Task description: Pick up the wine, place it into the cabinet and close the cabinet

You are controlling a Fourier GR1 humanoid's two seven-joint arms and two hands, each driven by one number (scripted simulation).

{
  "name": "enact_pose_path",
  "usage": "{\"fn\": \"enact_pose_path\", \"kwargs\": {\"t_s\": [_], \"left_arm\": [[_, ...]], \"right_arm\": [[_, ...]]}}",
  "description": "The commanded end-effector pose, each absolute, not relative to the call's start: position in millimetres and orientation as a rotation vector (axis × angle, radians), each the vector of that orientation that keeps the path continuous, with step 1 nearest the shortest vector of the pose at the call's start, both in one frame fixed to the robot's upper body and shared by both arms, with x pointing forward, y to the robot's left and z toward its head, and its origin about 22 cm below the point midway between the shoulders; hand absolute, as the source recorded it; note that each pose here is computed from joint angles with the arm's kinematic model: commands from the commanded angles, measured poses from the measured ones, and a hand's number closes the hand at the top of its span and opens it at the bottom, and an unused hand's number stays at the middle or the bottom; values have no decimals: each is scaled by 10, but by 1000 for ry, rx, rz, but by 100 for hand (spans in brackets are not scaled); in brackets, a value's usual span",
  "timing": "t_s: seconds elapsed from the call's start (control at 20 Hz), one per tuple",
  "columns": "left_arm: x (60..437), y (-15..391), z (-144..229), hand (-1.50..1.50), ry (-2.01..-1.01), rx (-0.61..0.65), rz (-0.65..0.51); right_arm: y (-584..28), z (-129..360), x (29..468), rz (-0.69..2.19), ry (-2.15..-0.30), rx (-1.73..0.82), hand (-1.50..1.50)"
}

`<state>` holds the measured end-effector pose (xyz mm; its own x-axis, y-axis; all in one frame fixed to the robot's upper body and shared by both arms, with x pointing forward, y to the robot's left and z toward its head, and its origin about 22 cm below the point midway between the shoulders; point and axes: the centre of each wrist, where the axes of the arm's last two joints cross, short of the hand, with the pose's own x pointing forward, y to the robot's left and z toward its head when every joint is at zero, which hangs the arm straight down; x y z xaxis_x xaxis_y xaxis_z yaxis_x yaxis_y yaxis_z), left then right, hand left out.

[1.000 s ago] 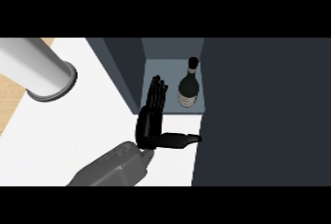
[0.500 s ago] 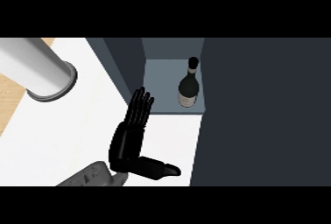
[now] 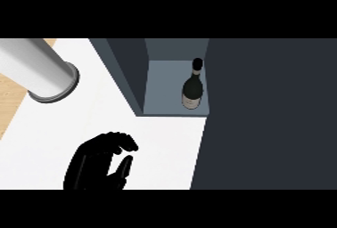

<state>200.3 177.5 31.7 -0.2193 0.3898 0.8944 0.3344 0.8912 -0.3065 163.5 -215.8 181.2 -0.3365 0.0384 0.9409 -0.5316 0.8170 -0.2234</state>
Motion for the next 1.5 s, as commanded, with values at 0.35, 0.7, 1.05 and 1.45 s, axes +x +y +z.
{"fn": "enact_pose_path", "kwargs": {"t_s": [0.35, 0.7, 1.05, 1.45], "left_arm": [[1541, 2586, 459, -150, -1808, -479, 104], [1486, 3024, 600, -150, -1858, -458, 186], [1376, 3394, 586, -150, -1853, -398, 199], [1260, 3763, 562, -150, -1859, -387, 187]], "right_arm": [[-1767, 1940, 1199, 721, -1769, 688, 150], [-1183, 1956, 1132, 807, -1691, 783, 150], [-648, 1847, 1135, 864, -1653, 763, 150], [-470, 1900, 1289, 648, -1830, 666, 150]]}}
